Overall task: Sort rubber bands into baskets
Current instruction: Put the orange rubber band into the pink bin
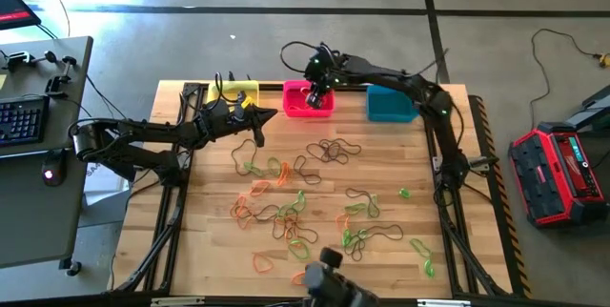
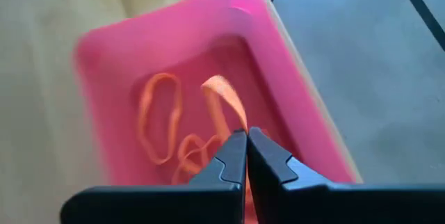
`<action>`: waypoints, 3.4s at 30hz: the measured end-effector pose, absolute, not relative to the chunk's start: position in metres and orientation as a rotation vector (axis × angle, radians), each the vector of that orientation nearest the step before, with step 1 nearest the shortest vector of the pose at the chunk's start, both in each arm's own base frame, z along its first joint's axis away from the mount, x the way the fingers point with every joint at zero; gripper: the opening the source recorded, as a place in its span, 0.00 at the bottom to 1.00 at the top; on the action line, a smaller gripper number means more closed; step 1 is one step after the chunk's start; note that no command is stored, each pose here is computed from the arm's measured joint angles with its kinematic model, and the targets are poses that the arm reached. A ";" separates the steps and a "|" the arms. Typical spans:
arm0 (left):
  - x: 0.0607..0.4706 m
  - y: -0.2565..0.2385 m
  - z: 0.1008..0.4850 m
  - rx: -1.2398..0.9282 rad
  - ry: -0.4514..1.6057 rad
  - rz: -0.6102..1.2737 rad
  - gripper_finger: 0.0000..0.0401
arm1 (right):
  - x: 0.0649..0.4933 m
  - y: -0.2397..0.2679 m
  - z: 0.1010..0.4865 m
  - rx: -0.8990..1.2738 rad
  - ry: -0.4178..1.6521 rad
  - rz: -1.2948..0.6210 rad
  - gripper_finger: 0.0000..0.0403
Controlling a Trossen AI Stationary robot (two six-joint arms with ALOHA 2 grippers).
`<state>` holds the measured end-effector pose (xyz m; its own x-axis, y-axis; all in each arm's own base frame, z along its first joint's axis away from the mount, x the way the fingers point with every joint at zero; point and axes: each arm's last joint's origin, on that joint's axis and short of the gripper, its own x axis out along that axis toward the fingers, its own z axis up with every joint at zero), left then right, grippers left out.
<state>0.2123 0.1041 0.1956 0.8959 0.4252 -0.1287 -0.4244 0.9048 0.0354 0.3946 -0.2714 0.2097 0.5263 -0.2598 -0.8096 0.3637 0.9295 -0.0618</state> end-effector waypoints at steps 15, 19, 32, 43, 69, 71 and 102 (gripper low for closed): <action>0.212 0.104 0.196 0.006 0.136 0.439 0.00 | 0.416 -0.295 0.176 0.131 1.040 -0.349 0.02; 0.212 0.104 0.196 0.006 0.136 0.439 0.00 | 0.417 -0.291 0.178 0.118 1.050 -0.342 0.12; 0.212 0.103 0.192 0.031 0.178 0.431 0.00 | 0.421 -0.270 0.221 0.125 0.996 -0.261 0.08; 0.211 0.098 0.187 0.035 0.258 0.404 0.00 | 0.451 -0.232 0.226 0.077 0.906 -0.185 0.01; 0.201 0.082 0.190 0.035 0.364 0.351 0.00 | 0.379 -0.164 0.211 0.165 0.607 -0.382 0.00; 0.198 0.077 0.191 0.031 0.391 0.331 0.00 | 0.368 -0.156 0.207 0.176 0.604 -0.390 0.00; 0.242 0.000 0.133 -0.399 0.799 0.157 0.18 | 0.344 -0.101 0.178 0.072 0.646 -0.355 0.00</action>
